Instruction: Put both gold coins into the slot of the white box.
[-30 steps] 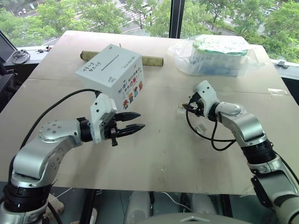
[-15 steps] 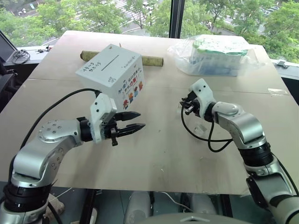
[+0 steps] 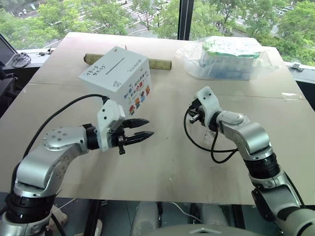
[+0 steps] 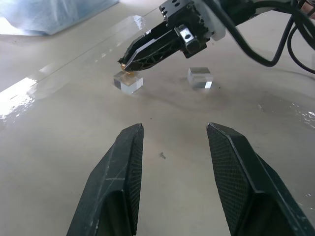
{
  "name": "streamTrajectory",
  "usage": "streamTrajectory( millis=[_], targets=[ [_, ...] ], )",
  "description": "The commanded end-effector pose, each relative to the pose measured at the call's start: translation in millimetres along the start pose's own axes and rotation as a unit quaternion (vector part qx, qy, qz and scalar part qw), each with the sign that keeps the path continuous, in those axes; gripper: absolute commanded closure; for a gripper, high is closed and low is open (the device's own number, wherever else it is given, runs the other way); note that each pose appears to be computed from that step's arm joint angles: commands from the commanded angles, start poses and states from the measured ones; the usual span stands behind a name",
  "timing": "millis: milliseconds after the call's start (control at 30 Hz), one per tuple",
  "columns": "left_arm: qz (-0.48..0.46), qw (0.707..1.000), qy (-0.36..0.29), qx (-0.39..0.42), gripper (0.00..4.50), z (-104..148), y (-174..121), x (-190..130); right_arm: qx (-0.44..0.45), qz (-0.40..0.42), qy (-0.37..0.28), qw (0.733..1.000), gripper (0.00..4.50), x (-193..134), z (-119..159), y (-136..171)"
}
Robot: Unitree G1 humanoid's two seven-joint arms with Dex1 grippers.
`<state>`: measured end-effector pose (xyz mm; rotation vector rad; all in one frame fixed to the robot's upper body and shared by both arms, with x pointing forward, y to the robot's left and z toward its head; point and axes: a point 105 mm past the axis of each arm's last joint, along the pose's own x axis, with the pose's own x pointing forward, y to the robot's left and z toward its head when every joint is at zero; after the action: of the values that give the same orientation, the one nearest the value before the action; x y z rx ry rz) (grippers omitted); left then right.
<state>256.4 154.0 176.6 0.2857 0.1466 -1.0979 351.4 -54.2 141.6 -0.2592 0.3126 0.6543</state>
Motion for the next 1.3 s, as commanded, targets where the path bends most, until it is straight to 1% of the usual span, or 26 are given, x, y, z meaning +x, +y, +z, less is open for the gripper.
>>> streamTrajectory(
  millis=[33, 67, 100, 133, 200, 267, 333, 433, 500, 533, 600, 667, 700, 767, 900, 933, 967, 1000, 1067, 1300],
  targets=[
    [-0.001, 1.0, -0.008, 0.016, 2.44, 5.0, -1.4, -1.0, -0.012, -0.009, -0.024, 1.0, 3.43, -9.1, 11.5, -0.4],
    [-0.002, 1.0, -0.007, 0.015, 2.44, 4.6, -1.7, -0.8, -0.015, -0.011, -0.025, 1.0, 3.13, -10.3, 11.6, -0.5],
    [-0.002, 1.0, -0.007, 0.015, 2.44, 4.3, -1.9, -0.6, -0.018, -0.011, -0.025, 0.999, 2.57, -11.4, 11.6, -0.4],
    [-0.002, 1.0, -0.006, 0.015, 2.44, 4.1, -2.0, -0.4, -0.024, -0.009, -0.028, 0.999, 2.1, -12.7, 11.9, 0.3],
    [-0.003, 1.0, -0.006, 0.015, 2.44, 3.6, -2.2, -0.1, -0.035, 0.002, -0.039, 0.999, 1.31, -15.9, 13.0, 3.5],
    [-0.003, 1.0, -0.005, 0.015, 2.44, 3.2, -2.0, -0.1, -0.047, 0.022, -0.06, 0.997, 1.31, -19.1, 16.1, 8.6],
    [-0.002, 1.0, -0.005, 0.014, 2.44, 2.6, -1.6, -0.2, -0.045, 0.047, -0.066, 0.996, 1.31, -21.9, 13.7, 14.2],
    [-0.001, 1.0, -0.004, 0.013, 2.44, 1.4, -0.8, -0.4, -0.055, 0.105, -0.088, 0.989, 1.31, -26.2, 14.4, 28.8],
    [-0.001, 1.0, -0.005, 0.012, 2.44, 1.4, -0.4, -0.3, -0.057, 0.131, -0.09, 0.986, 1.31, -27.7, 13.2, 35.1],
    [-0.001, 1.0, -0.005, 0.012, 2.44, 1.4, -0.2, -0.2, -0.058, 0.138, -0.088, 0.985, 1.54, -27.6, 11.6, 36.6],
    [-0.001, 1.0, -0.004, 0.013, 2.44, 1.1, 0.2, -0.3, -0.06, 0.135, -0.079, 0.986, 2.15, -23.8, 6.9, 36.0],
    [-0.001, 1.0, -0.004, 0.012, 2.44, 1.0, 0.2, -0.2, -0.064, 0.135, -0.068, 0.986, 3.12, -18.9, 1.6, 37.5],
    [-0.002, 1.0, -0.004, 0.012, 2.44, 0.9, 0.0, -0.1, -0.067, 0.131, -0.061, 0.987, 3.5, -15.0, -1.7, 37.5],
    [-0.001, 1.0, -0.004, 0.012, 2.44, 0.5, -0.2, -0.3, -0.071, 0.122, -0.051, 0.989, 3.5, -8.1, -5.8, 37.8],
    [0.001, 1.0, -0.003, 0.011, 2.44, -0.3, -0.4, -1.3, -0.06, 0.109, -0.051, 0.991, 3.5, 1.8, -4.4, 42.1],
    [0.002, 1.0, -0.003, 0.011, 2.44, -0.5, -0.5, -1.5, -0.056, 0.102, -0.05, 0.992, 4.0, 4.2, -4.7, 41.7],
    [0.003, 1.0, -0.003, 0.01, 2.44, -0.7, -0.8, -1.6, -0.05, 0.08, -0.045, 0.995, 4.35, 8.8, -6.4, 37.0],
    [0.003, 1.0, -0.003, 0.01, 2.44, -0.9, -1.1, -1.7, -0.047, 0.064, -0.042, 0.996, 4.48, 11.9, -7.8, 33.8],
    [0.003, 1.0, -0.002, 0.009, 2.44, -1.3, -1.8, -1.8, -0.037, 0.033, -0.038, 0.998, 4.48, 17.1, -9.8, 26.8],
    [0.005, 1.0, -0.002, 0.008, 2.44, -1.9, -2.3, -2.7, -0.021, -0.02, -0.029, 0.999, 4.48, 21.5, -15.7, 13.2]
  ],
)
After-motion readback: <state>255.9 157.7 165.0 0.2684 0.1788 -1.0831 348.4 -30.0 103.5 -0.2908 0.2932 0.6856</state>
